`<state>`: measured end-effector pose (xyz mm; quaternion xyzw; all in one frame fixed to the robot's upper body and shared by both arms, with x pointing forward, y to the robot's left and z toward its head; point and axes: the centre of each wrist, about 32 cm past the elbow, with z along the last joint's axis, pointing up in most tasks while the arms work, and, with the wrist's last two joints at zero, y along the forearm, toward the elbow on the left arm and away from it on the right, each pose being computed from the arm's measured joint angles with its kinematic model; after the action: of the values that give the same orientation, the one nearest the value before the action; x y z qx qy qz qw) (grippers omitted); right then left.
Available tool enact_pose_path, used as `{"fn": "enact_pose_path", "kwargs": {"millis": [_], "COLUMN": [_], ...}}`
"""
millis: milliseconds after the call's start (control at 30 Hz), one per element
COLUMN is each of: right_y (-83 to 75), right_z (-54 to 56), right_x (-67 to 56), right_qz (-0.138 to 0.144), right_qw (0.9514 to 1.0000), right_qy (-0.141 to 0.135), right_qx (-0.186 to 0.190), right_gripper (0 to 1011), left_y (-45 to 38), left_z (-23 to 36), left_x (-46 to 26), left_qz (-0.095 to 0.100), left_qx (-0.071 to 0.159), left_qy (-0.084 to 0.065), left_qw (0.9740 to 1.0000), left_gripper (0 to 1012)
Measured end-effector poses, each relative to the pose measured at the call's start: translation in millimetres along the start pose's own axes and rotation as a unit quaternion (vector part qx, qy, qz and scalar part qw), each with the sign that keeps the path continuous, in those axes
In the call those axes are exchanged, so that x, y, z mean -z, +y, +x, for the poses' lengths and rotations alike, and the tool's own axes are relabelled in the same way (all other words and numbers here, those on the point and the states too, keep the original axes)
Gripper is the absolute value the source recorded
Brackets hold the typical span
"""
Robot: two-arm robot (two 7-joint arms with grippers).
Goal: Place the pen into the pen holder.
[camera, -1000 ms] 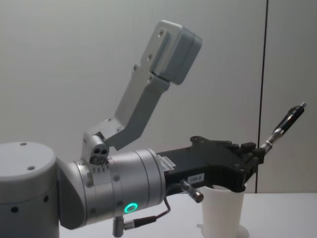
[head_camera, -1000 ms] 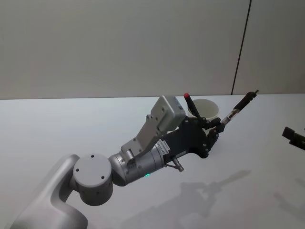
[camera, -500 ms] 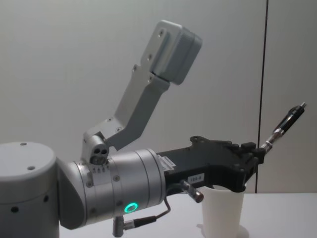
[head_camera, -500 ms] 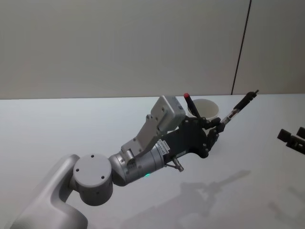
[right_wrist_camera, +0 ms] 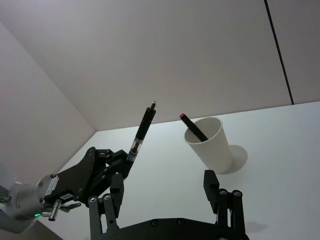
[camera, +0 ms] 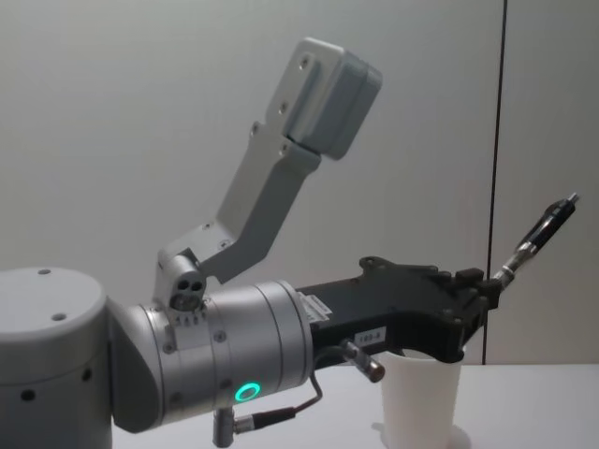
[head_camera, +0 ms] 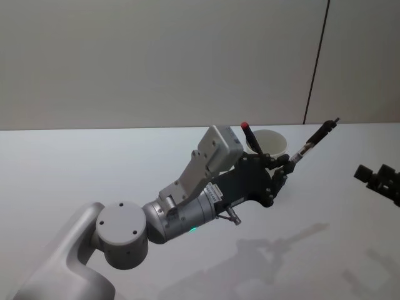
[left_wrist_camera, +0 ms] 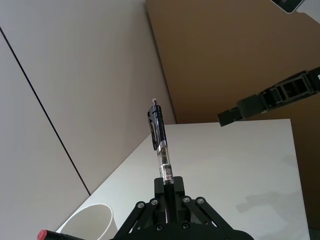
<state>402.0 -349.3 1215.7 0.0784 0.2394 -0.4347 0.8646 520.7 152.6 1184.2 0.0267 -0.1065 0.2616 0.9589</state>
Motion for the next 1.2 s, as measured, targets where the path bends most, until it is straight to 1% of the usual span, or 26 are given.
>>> {"fn": "enact_pose_path", "kwargs": {"millis": [67,433,600,667,800,1200], "right_y": [1.9,10.7,19.3,20.2,27.6,42.2], "right_z": [-3.7,-13.6,-19.9,-20.5,-24.6,-28.6], "right_x": [0.2,1.2,1.1,1.0,0.0,-1.6], "right_qz": [0.003,0.013,0.02,0.021,0.026,0.026], "right_qw": [1.0,0.9997,0.9993,0.9992,0.9989,0.9983], "right_qy": [0.005,0.018,0.026,0.027,0.033,0.048], "right_qx": [0.0,0.011,0.017,0.018,0.019,0.017], "right_gripper": [1002,1002,1002,1002,1002,1002], "left_y": [0.0,0.0,0.0,0.0,0.0,0.0], "left_z": [0.0,0.0,0.0,0.0,0.0,0.0], "left_x": [0.0,0.0,0.0,0.0,0.0,0.0], "left_qz": [0.0,0.0,0.0,0.0,0.0,0.0], "left_qx": [0.0,0.0,0.0,0.0,0.0,0.0], "left_qy": [0.0,0.0,0.0,0.0,0.0,0.0], "left_qw": [1.0,1.0,1.0,1.0,1.0,1.0], "left_gripper": [114,114,114,114,114,114]}}
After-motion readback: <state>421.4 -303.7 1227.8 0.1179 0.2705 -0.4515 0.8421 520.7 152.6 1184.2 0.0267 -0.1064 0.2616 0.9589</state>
